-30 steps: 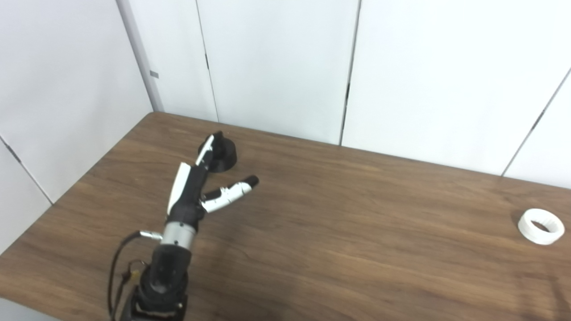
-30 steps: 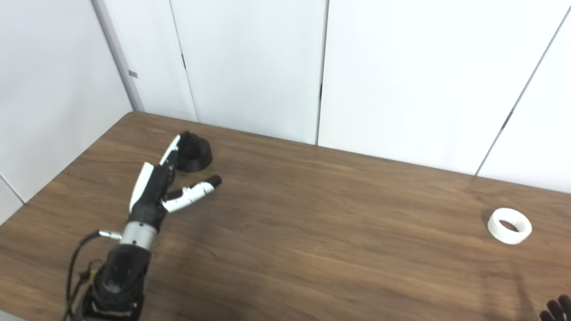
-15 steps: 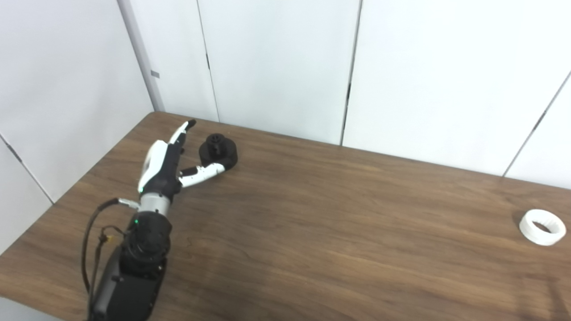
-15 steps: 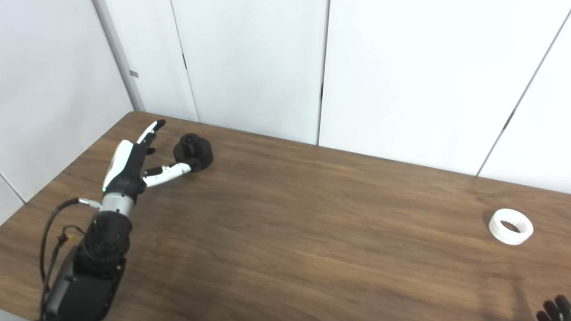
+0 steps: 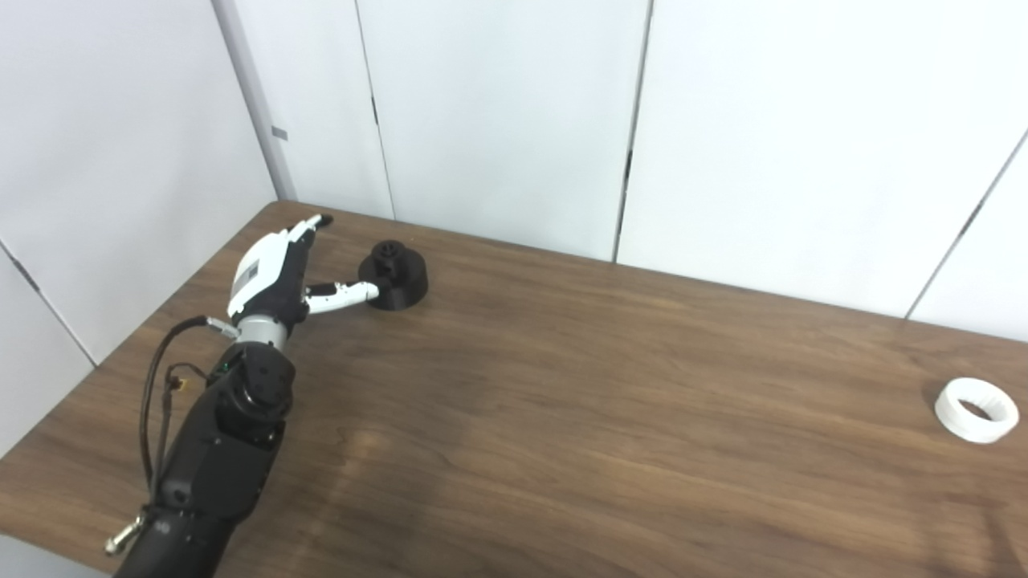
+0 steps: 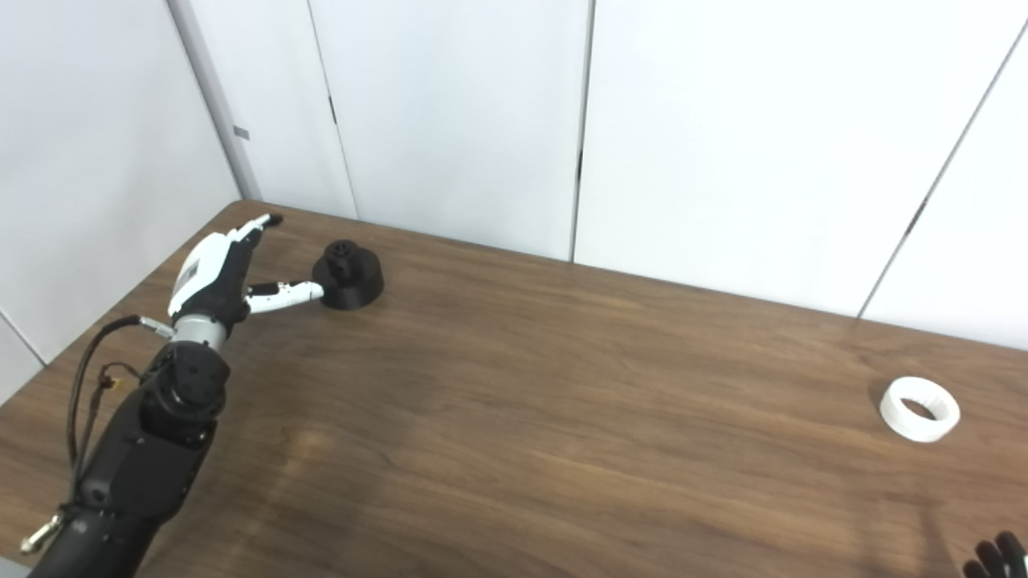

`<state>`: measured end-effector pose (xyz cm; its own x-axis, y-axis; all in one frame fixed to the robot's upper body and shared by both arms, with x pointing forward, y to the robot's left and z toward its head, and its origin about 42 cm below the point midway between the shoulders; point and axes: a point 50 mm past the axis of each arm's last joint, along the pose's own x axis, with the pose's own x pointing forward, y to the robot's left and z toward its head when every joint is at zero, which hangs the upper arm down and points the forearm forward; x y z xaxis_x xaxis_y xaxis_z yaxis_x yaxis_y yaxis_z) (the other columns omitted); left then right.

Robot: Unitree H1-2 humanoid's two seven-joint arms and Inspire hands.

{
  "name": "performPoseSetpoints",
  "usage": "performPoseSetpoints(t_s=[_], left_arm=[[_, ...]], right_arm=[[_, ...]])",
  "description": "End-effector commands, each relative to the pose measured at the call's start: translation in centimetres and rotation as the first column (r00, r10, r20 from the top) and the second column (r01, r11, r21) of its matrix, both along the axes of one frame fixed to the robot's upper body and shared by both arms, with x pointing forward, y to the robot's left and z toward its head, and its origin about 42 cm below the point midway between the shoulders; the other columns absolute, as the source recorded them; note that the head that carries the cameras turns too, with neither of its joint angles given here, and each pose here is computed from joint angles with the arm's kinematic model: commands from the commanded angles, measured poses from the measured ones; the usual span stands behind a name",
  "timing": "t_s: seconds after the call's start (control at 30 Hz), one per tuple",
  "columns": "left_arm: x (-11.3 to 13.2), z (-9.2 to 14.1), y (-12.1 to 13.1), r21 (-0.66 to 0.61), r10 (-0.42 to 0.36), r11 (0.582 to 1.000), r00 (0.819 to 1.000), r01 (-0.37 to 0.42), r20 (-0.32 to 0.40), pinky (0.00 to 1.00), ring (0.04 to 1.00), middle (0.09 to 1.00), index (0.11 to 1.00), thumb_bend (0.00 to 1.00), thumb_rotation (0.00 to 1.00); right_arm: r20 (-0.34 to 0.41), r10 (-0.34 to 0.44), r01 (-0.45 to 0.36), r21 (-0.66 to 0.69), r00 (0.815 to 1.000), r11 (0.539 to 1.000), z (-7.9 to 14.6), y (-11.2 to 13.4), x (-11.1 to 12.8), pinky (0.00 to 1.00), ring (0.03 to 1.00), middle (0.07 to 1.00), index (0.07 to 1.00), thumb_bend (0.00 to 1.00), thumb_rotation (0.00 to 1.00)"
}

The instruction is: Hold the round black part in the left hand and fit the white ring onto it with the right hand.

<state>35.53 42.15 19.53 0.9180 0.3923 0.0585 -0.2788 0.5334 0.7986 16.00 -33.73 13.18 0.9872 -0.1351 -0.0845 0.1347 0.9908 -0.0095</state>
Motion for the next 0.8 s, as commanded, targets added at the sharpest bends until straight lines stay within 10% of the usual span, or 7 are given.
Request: performPoseSetpoints(t_s=[0.0, 0.4, 0.77], left_arm=[[1.8, 3.4, 0.9, 0.098, -0.017, 0.995, 0.997, 0.01, 0.072, 1.0, 1.0, 0.958, 0.89, 1.0, 0.5], [4.2, 2.4, 1.6, 0.215, -0.086, 0.97, 0.985, 0.116, -0.147, 1.0, 1.0, 0.978, 0.875, 1.0, 0.52], [4.6, 0.8, 1.7, 0.18, -0.084, 0.977, 0.979, 0.117, -0.185, 1.0, 1.0, 0.963, 0.867, 1.0, 0.53]], right_arm=[[0.031, 0.01, -0.009, -0.022, 0.999, 1.0, 0.9, 0.2, 0.3, 1.0, 1.0, 1.0, 1.0, 0.6, 1.0], [0.017, -0.001, 0.002, -0.052, 1.0, 0.999, 1.0, 0.4, 0.2, 1.0, 1.0, 1.0, 1.0, 0.64, 1.0], [0.014, -0.006, 0.007, -0.05, 1.0, 0.999, 0.9, 0.4, 0.2, 1.0, 1.0, 1.0, 1.0, 0.65, 1.0]])
